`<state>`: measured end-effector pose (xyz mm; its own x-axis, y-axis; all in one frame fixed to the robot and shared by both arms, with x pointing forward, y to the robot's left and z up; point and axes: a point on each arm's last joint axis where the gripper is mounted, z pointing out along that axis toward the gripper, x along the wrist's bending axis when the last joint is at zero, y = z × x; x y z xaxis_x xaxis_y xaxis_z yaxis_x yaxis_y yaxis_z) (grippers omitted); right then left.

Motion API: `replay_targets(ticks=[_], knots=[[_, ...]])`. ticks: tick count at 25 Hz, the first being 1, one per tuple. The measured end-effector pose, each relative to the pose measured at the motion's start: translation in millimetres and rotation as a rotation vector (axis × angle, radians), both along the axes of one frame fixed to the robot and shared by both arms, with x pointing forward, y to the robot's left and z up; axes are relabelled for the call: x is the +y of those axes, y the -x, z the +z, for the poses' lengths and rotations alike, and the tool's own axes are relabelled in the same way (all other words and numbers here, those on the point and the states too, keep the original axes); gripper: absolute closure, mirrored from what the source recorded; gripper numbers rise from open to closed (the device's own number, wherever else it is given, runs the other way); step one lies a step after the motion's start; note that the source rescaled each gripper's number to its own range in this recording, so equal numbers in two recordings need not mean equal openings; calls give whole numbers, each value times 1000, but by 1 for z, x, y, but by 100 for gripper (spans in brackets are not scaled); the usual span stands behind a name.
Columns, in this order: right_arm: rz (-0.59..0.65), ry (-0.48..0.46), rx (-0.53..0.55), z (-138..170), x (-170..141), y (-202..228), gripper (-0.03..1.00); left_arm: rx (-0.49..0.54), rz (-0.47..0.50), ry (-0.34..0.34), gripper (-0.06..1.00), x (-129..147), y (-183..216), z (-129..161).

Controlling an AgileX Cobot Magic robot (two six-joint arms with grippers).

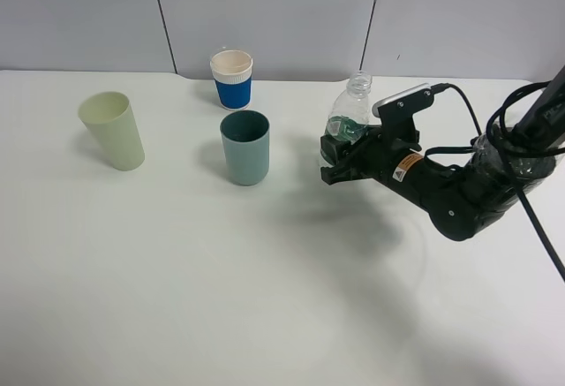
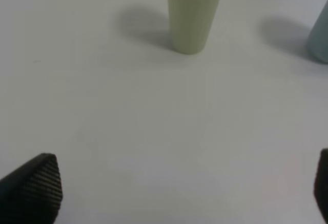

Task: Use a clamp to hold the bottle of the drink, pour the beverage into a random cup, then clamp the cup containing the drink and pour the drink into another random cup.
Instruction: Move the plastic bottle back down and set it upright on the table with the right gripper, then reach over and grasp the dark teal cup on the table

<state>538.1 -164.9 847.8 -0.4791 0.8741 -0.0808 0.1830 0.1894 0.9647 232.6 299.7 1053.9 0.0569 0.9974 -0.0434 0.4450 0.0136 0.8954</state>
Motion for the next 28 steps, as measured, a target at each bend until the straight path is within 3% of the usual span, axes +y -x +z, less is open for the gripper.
replay_targets(ticks=[4,9,11,19,28], knots=[[12,2,-1,0,1,1,96,0,0,0,-6,0,0,0],[14,7,10,-2,1,1,33,0,0,0,-6,0,0,0],[14,7,11,-2,1,1,22,0,0,0,-6,0,0,0],[13,8,-2,14,1,0,15,0,0,0,-6,0,0,0],[-7,-28,-117,86,-7,15,15,0,0,0,-6,0,0,0]])
